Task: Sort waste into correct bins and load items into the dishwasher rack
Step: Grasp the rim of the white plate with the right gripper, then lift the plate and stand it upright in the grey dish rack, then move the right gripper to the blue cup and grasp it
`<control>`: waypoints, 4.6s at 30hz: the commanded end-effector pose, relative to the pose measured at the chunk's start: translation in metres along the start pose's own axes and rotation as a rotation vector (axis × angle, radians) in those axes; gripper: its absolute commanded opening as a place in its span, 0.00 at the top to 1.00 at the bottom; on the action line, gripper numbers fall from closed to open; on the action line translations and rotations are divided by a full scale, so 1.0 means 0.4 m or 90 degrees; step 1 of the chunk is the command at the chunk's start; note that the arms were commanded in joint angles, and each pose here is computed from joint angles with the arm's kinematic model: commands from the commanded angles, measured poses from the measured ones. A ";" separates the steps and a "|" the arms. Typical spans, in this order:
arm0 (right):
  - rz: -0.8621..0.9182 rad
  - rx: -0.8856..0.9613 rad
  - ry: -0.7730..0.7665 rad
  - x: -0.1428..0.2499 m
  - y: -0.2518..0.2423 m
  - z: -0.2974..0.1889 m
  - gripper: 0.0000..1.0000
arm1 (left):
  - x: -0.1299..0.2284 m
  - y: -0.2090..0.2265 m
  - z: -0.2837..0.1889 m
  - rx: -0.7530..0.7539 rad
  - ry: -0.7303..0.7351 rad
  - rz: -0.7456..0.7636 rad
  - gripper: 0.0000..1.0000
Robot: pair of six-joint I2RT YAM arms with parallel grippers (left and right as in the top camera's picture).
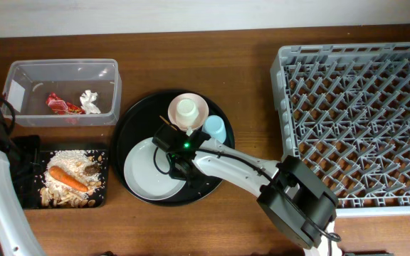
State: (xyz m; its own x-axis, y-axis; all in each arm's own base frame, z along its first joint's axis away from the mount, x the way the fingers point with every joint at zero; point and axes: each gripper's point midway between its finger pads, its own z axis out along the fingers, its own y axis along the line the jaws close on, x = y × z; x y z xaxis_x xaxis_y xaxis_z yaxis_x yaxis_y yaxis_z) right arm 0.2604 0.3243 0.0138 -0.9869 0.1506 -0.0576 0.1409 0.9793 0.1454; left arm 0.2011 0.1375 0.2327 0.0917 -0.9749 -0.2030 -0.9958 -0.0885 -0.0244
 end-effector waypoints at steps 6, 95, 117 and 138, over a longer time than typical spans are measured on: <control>-0.035 -0.067 -0.061 -0.054 0.015 -0.166 0.96 | -0.002 0.005 -0.001 0.000 -0.002 -0.013 0.01; -0.212 -0.166 -0.275 -0.447 -0.205 -0.561 0.01 | -0.002 0.005 -0.001 0.001 -0.002 -0.013 0.01; -0.284 -0.022 -0.050 -0.350 -0.148 -0.136 0.01 | -0.002 0.005 -0.001 0.001 -0.002 -0.013 0.01; -0.297 -0.023 -0.066 -0.375 -0.136 -0.100 0.24 | -0.002 0.005 -0.001 0.001 -0.002 -0.013 0.01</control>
State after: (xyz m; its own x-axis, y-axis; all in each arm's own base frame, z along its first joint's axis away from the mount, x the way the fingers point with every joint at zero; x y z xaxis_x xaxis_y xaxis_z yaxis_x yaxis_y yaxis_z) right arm 0.3989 0.2438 0.0612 -0.9333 -0.2733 -0.2330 -0.3092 0.9415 0.1341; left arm 0.2013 0.1375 0.2327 0.0948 -0.9746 -0.2028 -0.9955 -0.0915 -0.0259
